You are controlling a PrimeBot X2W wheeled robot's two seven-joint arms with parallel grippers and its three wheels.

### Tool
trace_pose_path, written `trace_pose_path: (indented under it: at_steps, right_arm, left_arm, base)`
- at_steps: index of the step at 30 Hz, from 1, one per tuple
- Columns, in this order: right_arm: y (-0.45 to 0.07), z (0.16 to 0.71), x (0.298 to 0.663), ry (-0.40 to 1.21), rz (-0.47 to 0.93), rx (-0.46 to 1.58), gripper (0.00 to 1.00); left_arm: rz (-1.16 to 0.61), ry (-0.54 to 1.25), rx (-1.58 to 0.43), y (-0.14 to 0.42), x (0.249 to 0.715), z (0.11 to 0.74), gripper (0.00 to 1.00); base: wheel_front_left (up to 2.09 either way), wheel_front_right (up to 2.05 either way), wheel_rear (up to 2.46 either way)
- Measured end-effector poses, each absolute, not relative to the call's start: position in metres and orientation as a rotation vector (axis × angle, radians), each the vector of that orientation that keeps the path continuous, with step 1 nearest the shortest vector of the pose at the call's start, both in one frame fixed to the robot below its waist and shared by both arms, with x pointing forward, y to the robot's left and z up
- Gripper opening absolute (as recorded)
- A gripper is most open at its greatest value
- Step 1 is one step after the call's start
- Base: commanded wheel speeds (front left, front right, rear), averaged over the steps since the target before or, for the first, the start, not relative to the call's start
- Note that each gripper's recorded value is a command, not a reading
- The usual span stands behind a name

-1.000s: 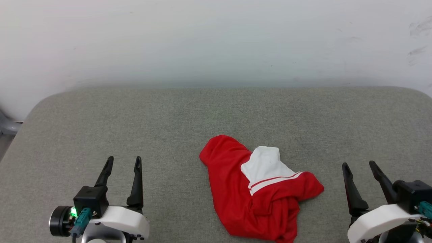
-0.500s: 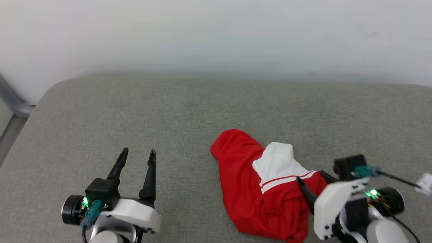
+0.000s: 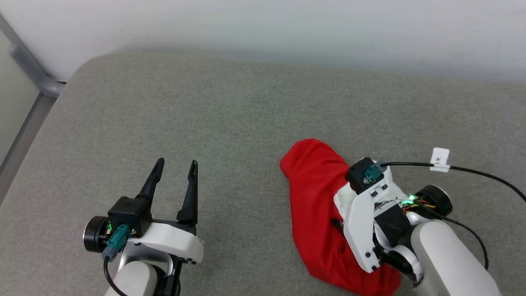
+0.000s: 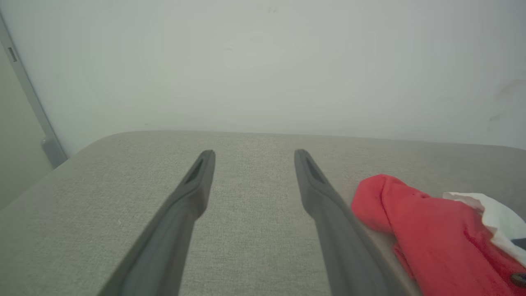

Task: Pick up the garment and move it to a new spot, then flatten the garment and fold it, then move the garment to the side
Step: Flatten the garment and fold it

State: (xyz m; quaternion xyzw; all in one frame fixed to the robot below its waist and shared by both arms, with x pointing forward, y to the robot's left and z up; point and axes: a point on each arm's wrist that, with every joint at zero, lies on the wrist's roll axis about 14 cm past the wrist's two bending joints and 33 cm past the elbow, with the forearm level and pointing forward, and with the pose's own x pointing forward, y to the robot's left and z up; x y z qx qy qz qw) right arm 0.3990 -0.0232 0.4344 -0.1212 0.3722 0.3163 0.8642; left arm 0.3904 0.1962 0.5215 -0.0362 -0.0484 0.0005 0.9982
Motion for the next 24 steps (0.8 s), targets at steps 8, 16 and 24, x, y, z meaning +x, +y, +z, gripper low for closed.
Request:
trace_pose_path:
  at_steps: [8,16,24]
  right_arm:
    - [-0.039,0.439,0.416,0.763,0.613,-0.237,0.0]
    - [-0.103,0.504,0.455,0.487,0.372,-0.095,0.0]
    - [-0.22,0.476,0.412,0.489,-0.019,0.121,0.0]
  left_arm:
    - [0.012,-0.092,-0.077,0.199,0.394,0.518,1.0]
    - [-0.038,-0.105,-0.08,0.184,0.401,0.521,1.0]
    - [-0.081,-0.103,-0.085,0.17,0.404,0.52,1.0]
  base:
    - [0.0,0.0,0.0]
    - [0.0,0.0,0.0]
    - [0.0,0.0,0.0]
